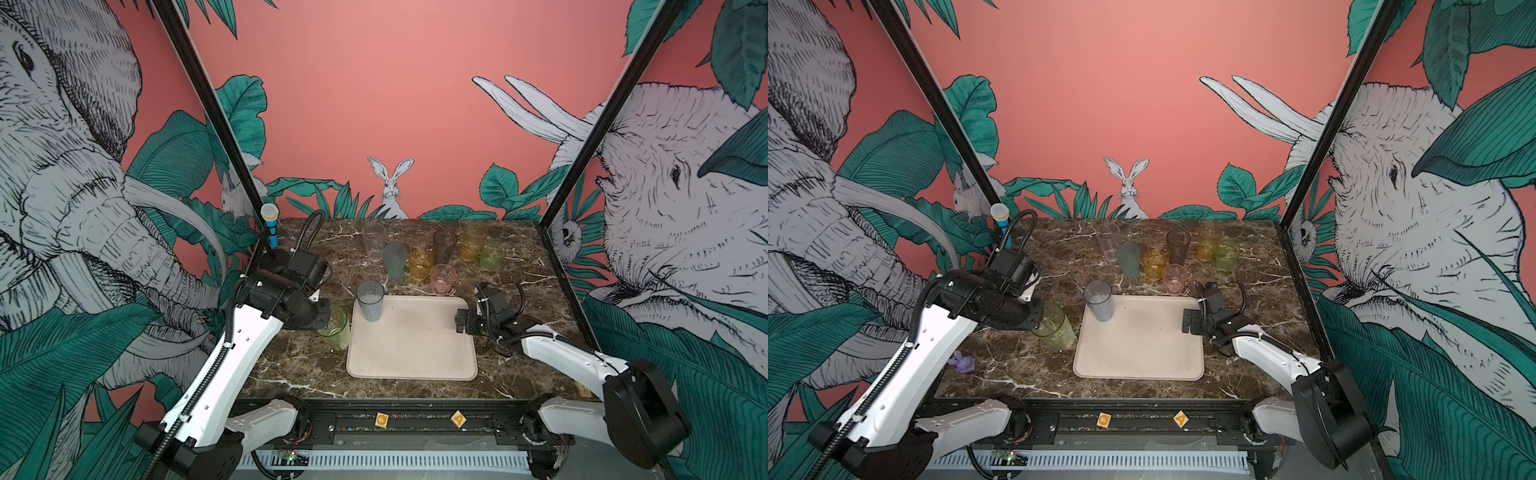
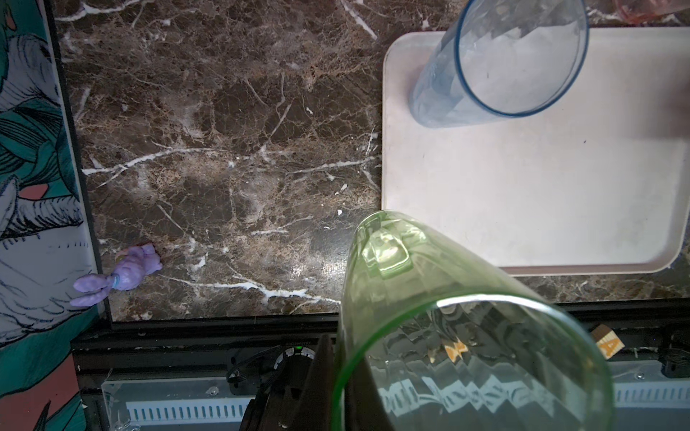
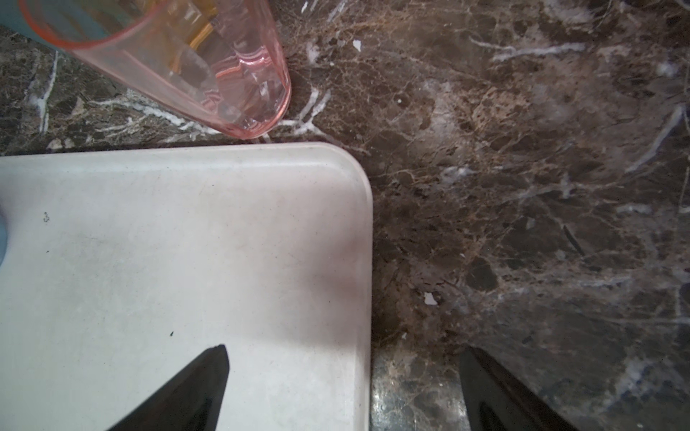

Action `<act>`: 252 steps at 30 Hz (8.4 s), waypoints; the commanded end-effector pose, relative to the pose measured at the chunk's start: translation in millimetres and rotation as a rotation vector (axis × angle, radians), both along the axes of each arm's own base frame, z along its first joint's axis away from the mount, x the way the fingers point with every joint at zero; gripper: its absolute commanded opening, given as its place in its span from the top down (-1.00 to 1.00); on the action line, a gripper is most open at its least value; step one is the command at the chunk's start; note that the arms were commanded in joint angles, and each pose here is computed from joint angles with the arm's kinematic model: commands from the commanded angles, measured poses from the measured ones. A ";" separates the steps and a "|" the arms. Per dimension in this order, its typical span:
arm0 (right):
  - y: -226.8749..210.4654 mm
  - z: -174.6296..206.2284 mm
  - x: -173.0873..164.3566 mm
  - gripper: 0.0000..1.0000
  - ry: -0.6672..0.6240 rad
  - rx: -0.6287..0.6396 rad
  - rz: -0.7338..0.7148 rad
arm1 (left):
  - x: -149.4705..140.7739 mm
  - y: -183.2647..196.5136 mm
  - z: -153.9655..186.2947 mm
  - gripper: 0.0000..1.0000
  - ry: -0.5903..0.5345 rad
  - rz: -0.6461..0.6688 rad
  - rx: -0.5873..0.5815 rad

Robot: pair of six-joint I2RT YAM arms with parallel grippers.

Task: Place the glasses into the tray
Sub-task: Place the glass on the tray, then pick up the glass from the top-center of the table.

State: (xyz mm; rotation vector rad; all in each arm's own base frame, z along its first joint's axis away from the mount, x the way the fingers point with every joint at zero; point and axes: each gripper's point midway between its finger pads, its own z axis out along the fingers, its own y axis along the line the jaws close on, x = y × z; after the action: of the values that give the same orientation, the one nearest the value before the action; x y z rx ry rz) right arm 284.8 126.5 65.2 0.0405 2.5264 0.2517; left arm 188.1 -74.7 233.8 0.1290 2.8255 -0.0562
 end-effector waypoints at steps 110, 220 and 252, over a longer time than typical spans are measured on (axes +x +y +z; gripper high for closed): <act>-2.7 14.4 4.3 -0.98 -0.057 0.027 -0.025 | 61.2 -76.1 -42.3 0.11 -0.059 -0.050 0.049; -14.5 8.5 2.3 -0.97 -0.051 0.064 -0.065 | 358.2 -101.9 -81.0 0.42 -0.171 0.157 -0.105; -15.3 7.8 1.9 -0.97 -0.048 0.065 -0.072 | 323.7 -79.1 -41.1 1.00 -0.175 0.119 -0.054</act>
State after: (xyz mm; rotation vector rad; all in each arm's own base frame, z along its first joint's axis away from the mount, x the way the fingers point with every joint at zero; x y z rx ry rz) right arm 285.9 112.7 73.8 0.1303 2.4758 0.2969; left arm 525.2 -166.6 149.0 -0.0495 2.7020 -0.1053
